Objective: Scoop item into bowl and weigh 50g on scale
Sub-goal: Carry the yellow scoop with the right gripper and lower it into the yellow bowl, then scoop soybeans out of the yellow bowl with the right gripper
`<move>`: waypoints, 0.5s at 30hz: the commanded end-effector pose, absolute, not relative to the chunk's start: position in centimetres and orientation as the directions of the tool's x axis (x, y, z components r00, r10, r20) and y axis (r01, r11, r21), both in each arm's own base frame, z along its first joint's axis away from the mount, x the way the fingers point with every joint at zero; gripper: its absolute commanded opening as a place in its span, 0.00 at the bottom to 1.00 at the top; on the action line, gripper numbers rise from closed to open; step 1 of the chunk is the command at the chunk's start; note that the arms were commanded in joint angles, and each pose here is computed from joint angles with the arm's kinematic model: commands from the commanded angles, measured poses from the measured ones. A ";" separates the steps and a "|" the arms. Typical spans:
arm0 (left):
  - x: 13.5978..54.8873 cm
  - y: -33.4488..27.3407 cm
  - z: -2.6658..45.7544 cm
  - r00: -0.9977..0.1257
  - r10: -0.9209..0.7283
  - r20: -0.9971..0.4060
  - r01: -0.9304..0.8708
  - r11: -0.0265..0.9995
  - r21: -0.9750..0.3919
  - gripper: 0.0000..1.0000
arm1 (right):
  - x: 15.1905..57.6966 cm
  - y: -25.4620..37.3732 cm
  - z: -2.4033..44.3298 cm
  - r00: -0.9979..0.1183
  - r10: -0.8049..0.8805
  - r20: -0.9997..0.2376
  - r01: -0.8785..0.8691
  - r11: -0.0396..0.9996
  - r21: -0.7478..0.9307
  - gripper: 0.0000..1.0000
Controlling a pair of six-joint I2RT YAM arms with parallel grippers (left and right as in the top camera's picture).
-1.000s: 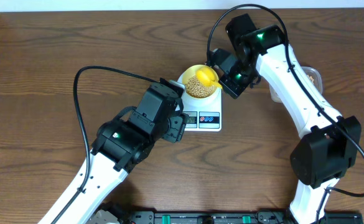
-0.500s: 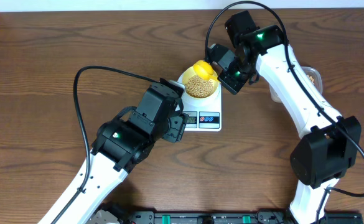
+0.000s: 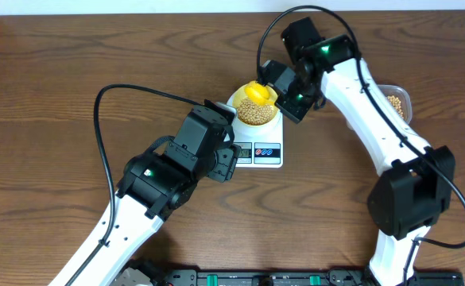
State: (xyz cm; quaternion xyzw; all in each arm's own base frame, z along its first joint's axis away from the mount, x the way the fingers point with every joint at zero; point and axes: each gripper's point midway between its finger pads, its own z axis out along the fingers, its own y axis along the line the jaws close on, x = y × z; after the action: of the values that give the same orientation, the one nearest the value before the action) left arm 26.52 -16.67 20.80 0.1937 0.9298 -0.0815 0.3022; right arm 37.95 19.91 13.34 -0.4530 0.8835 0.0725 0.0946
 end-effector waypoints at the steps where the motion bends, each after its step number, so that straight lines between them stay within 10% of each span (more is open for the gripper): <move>1: 26.9 -16.6 22.0 -0.729 0.292 -0.619 0.398 0.917 -0.037 0.69 | 37.9 20.0 12.1 -0.554 -0.808 -0.199 -0.828 0.560 0.031 0.01; 15: 26.9 -16.6 22.0 -0.729 0.292 -0.619 0.398 0.917 -0.037 0.69 | 38.0 19.5 10.8 -0.552 -0.822 -0.142 -0.830 0.558 -0.005 0.01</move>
State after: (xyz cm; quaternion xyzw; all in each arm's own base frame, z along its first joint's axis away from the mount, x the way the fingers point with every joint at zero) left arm 26.52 -16.67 20.80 0.1939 0.9298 -0.0815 0.3022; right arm 38.11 19.58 12.16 -0.4582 0.8838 0.0492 0.0806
